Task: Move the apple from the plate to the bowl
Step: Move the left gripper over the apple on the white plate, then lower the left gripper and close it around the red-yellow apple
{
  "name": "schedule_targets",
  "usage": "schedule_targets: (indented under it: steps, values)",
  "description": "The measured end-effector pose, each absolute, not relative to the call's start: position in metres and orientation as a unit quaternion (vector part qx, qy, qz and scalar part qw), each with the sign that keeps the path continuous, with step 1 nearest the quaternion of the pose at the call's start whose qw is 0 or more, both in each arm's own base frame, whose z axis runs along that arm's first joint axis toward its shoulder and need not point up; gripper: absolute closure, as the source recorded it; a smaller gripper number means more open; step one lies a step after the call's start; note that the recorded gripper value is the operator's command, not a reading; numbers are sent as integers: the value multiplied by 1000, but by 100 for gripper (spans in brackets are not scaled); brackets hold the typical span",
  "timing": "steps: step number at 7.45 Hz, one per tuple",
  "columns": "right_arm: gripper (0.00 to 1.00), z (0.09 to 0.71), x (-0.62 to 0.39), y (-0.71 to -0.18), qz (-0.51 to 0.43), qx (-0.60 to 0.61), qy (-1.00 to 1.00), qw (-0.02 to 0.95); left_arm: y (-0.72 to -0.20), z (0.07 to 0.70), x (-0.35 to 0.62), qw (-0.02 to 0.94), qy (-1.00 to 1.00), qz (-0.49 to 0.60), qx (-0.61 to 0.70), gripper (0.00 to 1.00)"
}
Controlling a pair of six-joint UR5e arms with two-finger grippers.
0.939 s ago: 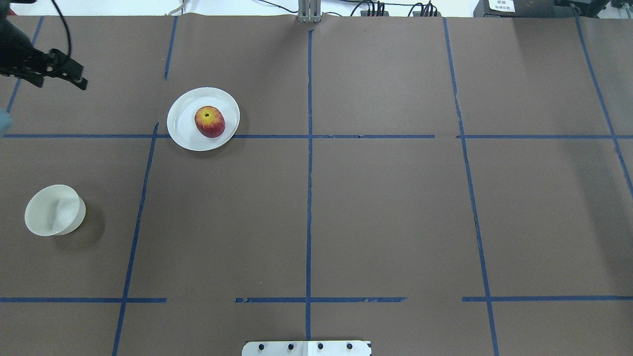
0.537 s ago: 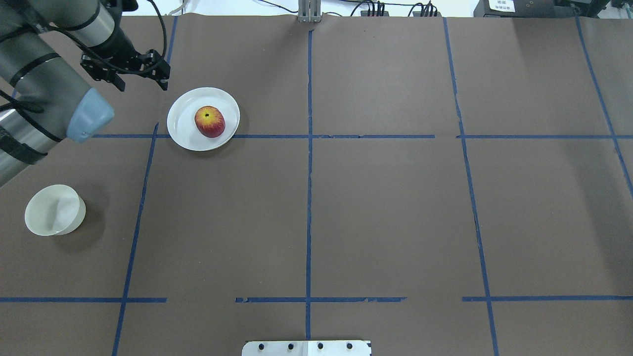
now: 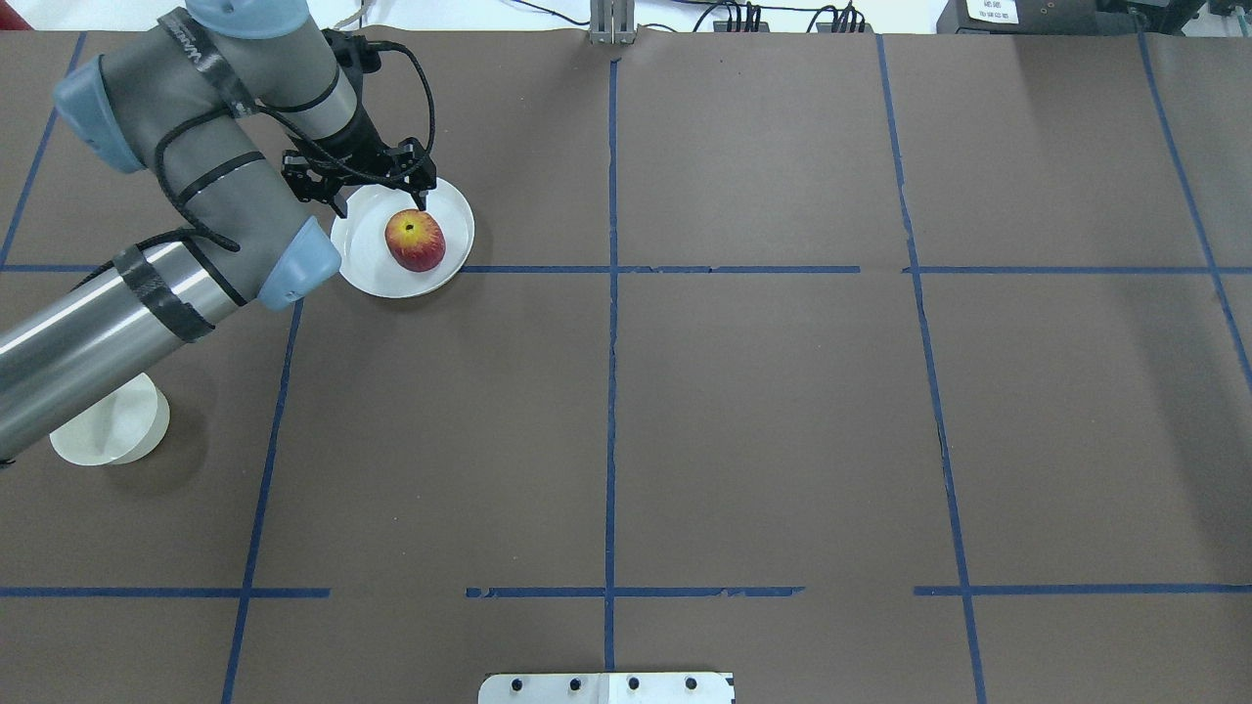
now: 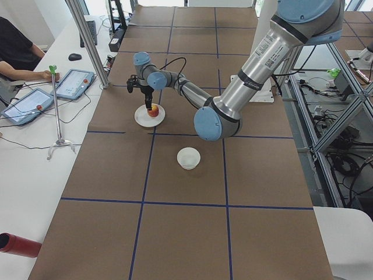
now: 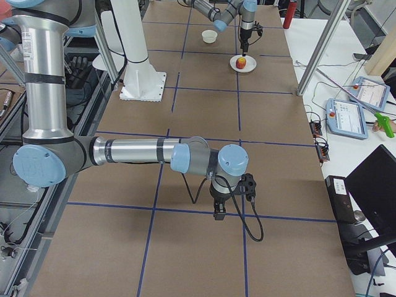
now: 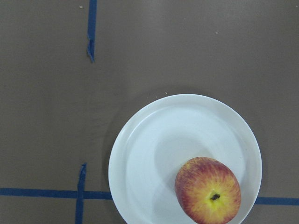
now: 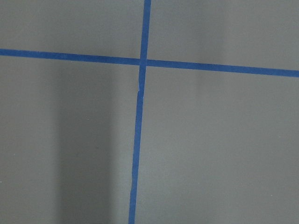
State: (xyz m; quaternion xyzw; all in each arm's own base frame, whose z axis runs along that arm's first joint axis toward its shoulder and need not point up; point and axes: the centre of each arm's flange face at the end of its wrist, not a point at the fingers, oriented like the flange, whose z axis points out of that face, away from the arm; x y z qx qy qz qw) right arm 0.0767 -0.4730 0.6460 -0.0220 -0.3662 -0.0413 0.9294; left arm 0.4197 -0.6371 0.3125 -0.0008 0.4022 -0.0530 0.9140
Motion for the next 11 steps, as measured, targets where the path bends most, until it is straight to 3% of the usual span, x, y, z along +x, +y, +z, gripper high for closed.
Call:
schedule_targets:
  steps: [6, 7, 8, 11]
  values:
    - [0, 646, 77, -473, -41, -22, -366, 929, -631, 337, 468, 914, 404, -48, -3, 0]
    - [0, 646, 77, -473, -41, -22, -366, 929, -627, 337, 473, 914, 404, -47, -5, 2]
    - [0, 646, 77, -473, -41, -22, -366, 929, -625, 338, 475, 914, 403, -48, -7, 12]
    - [0, 646, 77, -473, -41, -22, -366, 929, -629, 342, 469, 914, 403, -54, -7, 15]
